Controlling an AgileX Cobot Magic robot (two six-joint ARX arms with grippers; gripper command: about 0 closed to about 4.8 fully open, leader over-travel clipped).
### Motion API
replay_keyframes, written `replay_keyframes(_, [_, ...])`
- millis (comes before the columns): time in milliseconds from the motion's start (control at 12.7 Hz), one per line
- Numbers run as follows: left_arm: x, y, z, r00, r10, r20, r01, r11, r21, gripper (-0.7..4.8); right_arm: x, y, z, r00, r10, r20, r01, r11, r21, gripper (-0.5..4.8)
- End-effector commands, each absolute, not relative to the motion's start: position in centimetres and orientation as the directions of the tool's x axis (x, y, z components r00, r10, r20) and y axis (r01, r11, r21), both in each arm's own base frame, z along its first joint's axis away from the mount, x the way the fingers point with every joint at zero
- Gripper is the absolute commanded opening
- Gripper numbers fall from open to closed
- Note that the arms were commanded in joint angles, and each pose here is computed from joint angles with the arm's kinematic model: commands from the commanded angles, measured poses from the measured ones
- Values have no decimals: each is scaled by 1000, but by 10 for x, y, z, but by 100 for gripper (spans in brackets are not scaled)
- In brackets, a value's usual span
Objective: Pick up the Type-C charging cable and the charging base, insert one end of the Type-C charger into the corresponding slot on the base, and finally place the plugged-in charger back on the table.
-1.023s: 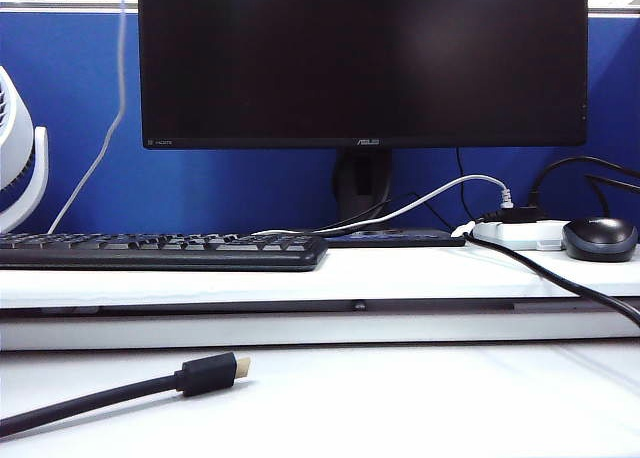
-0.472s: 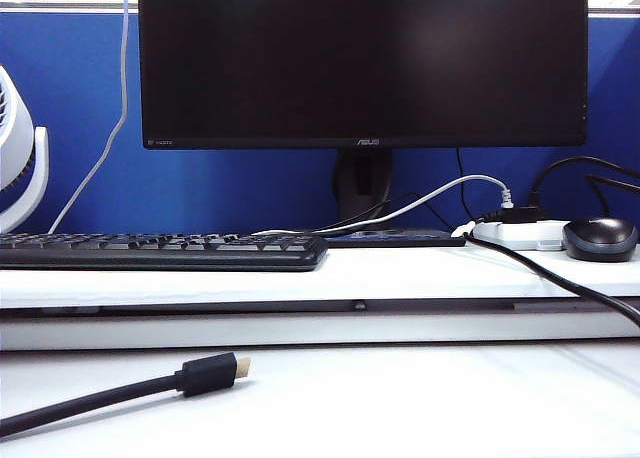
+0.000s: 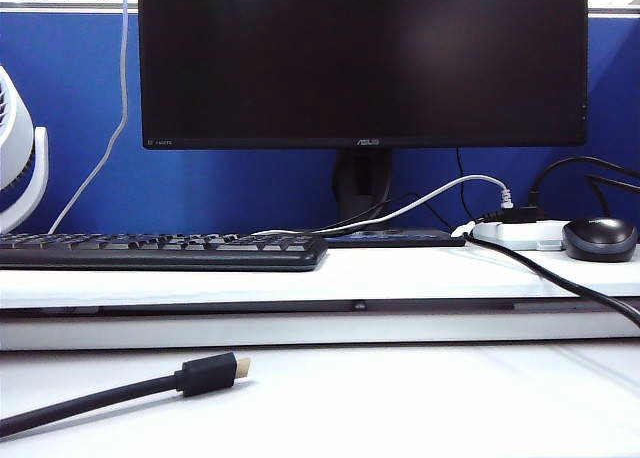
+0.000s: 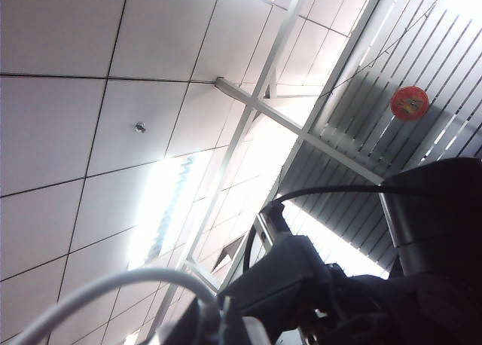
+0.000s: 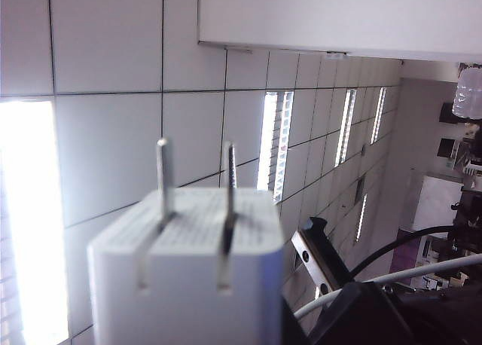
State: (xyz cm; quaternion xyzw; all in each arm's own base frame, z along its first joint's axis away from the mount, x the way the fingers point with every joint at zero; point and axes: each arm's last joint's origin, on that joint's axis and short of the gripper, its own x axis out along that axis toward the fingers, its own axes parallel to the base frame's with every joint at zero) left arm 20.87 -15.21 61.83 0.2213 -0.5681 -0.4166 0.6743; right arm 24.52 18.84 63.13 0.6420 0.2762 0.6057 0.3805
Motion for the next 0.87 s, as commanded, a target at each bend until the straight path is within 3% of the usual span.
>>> replay_keyframes(79, [205, -150, 621, 9, -799, 602, 282, 579, 765, -6, 236, 183, 638, 90, 802, 591, -110, -582, 806, -2])
replay_keyframes(393, [205, -148, 622, 22, -791, 612, 244, 597, 764, -6, 238, 180, 637, 59, 824, 563, -116, -555, 824, -2])
replay_keyframes(472, [205, -142, 624, 46, -786, 616, 145, 615, 775, -6, 238, 175, 638, 74, 818, 570, -127, -559, 819, -2])
replay_keyframes(866, [203, -140, 624, 56, -789, 612, 22, 614, 789, -6, 242, 171, 638, 145, 796, 587, -123, -575, 809, -2])
